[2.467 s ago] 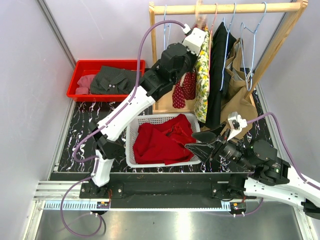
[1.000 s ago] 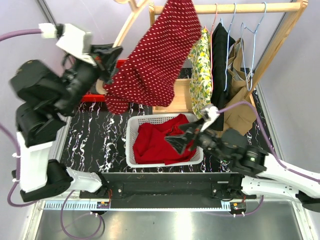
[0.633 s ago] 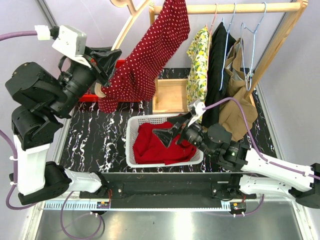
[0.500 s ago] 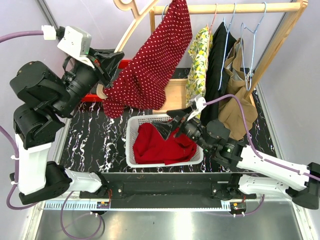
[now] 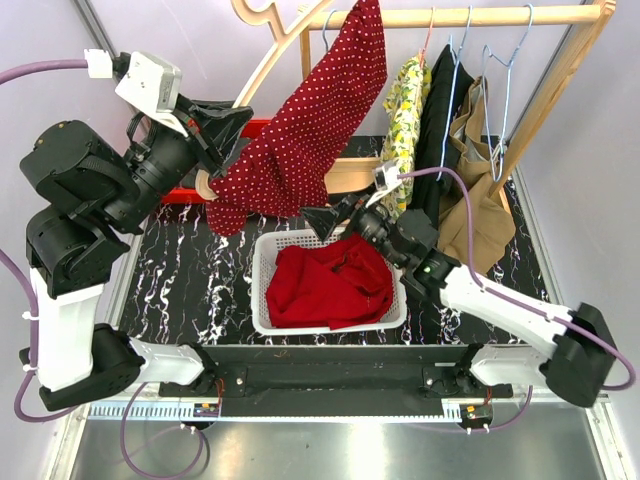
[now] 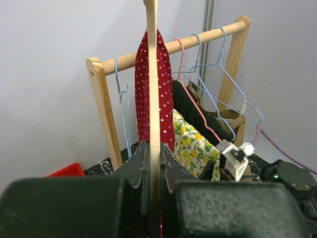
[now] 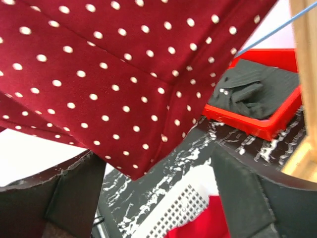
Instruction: Remove the skirt from the hanger
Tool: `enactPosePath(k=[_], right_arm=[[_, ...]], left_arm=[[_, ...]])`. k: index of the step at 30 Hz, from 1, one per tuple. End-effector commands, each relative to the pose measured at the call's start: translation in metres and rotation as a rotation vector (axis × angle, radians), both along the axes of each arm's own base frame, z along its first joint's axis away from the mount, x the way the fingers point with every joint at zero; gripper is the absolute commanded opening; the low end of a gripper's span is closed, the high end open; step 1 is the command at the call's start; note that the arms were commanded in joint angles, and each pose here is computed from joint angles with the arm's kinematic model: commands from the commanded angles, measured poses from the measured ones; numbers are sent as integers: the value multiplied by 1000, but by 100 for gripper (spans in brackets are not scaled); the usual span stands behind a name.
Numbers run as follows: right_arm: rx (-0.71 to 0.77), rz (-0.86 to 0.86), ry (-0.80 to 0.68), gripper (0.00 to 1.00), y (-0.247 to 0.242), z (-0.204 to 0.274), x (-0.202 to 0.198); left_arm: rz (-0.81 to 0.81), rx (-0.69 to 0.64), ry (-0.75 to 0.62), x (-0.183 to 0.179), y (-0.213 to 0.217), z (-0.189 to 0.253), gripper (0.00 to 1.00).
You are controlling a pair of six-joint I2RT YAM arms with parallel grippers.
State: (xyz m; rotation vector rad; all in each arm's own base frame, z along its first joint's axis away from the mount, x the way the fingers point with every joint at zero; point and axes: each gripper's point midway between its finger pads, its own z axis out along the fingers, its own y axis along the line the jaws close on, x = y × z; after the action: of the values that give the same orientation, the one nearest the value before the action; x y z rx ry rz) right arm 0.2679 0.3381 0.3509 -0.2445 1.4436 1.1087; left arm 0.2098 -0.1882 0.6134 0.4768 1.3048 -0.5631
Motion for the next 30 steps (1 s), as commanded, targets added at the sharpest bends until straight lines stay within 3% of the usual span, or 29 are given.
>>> enactPosePath(k=[1, 5, 8, 9, 11, 12, 14, 24, 30], right_arm=[[177, 143, -77, 87, 17, 52, -7], [214, 203, -87, 77, 29, 64, -7], [232, 260, -108, 57, 29, 75, -18], [244, 275, -127, 44, 24, 84, -26], [242, 304, -142, 29, 18, 93, -38], [263, 314, -172, 11, 8, 111, -50], [252, 320, -174, 0, -2, 121, -61], [268, 376, -482, 0, -104, 279, -175], [277, 411, -575, 0, -145, 315, -223]], left_arm=[[-33, -109, -88, -17, 11, 36, 0], [-33, -112, -87, -17, 12, 36, 0], [-23, -105, -82, -15, 13, 33, 0], [-17, -102, -79, -14, 14, 32, 0], [-11, -94, -71, -12, 13, 27, 0], [-6, -86, -65, -9, 12, 24, 0], [5, -77, -54, -5, 11, 19, 0], [41, 33, 53, 29, -13, -38, 0], [68, 48, 80, 42, -20, -48, 0]])
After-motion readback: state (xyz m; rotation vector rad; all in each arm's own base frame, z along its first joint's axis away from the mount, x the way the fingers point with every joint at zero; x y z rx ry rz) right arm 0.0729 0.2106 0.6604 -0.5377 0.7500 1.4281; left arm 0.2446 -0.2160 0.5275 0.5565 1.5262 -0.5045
